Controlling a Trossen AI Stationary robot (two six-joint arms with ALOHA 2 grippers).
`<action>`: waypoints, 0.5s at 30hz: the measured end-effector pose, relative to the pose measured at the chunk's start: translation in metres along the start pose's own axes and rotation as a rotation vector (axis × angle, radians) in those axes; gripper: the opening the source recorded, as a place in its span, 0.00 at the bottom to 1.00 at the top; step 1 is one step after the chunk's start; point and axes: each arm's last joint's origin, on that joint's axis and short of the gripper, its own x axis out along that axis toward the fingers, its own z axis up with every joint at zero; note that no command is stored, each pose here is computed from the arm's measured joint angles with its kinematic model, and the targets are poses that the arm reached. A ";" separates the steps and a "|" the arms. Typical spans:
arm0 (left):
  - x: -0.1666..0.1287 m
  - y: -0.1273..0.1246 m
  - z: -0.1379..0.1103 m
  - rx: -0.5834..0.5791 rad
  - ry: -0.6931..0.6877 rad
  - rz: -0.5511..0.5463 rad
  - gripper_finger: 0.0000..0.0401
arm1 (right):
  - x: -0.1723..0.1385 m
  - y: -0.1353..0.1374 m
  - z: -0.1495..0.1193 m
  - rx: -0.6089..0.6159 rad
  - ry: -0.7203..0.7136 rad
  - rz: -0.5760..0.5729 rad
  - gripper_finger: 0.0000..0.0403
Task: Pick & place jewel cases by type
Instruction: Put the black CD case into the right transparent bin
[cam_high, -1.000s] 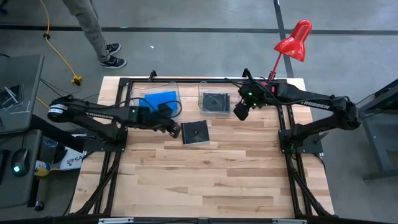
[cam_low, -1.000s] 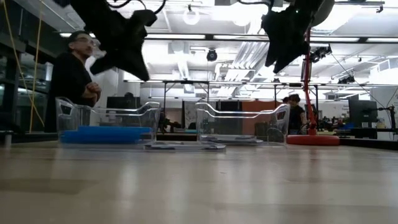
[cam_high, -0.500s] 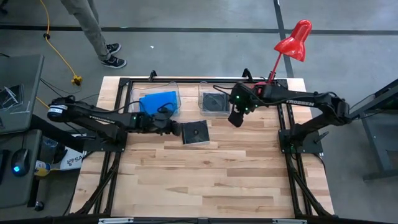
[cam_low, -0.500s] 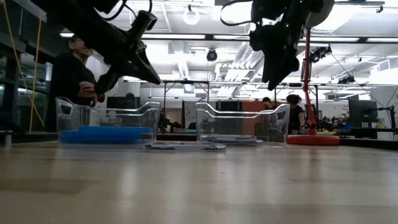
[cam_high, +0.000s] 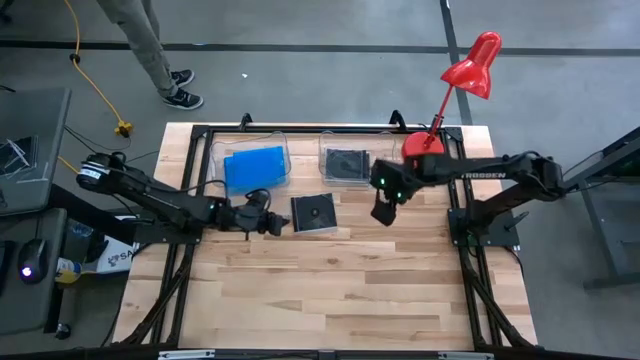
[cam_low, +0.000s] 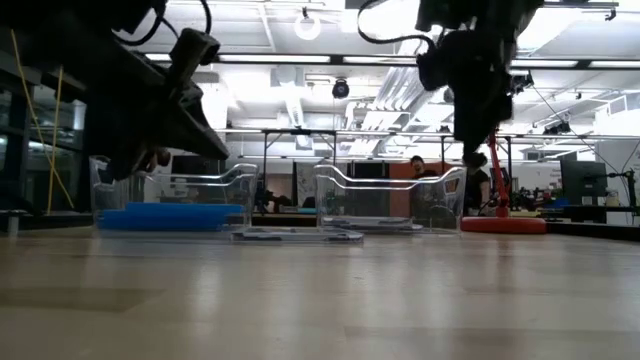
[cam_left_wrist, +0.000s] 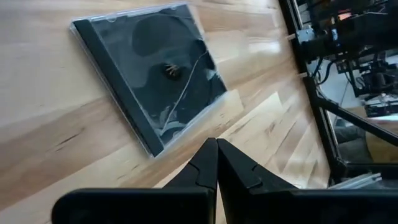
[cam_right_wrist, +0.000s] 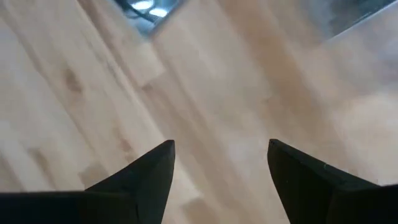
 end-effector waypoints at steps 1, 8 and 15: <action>0.000 0.002 0.000 -0.005 -0.002 -0.009 0.00 | 0.007 0.002 -0.006 0.034 -0.011 0.028 0.60; 0.001 0.018 -0.004 0.003 -0.004 0.008 0.00 | 0.046 0.009 -0.030 0.413 -0.237 0.229 0.60; 0.006 0.036 0.004 0.014 -0.007 0.067 0.06 | 0.059 0.007 -0.035 0.574 -0.391 0.280 0.60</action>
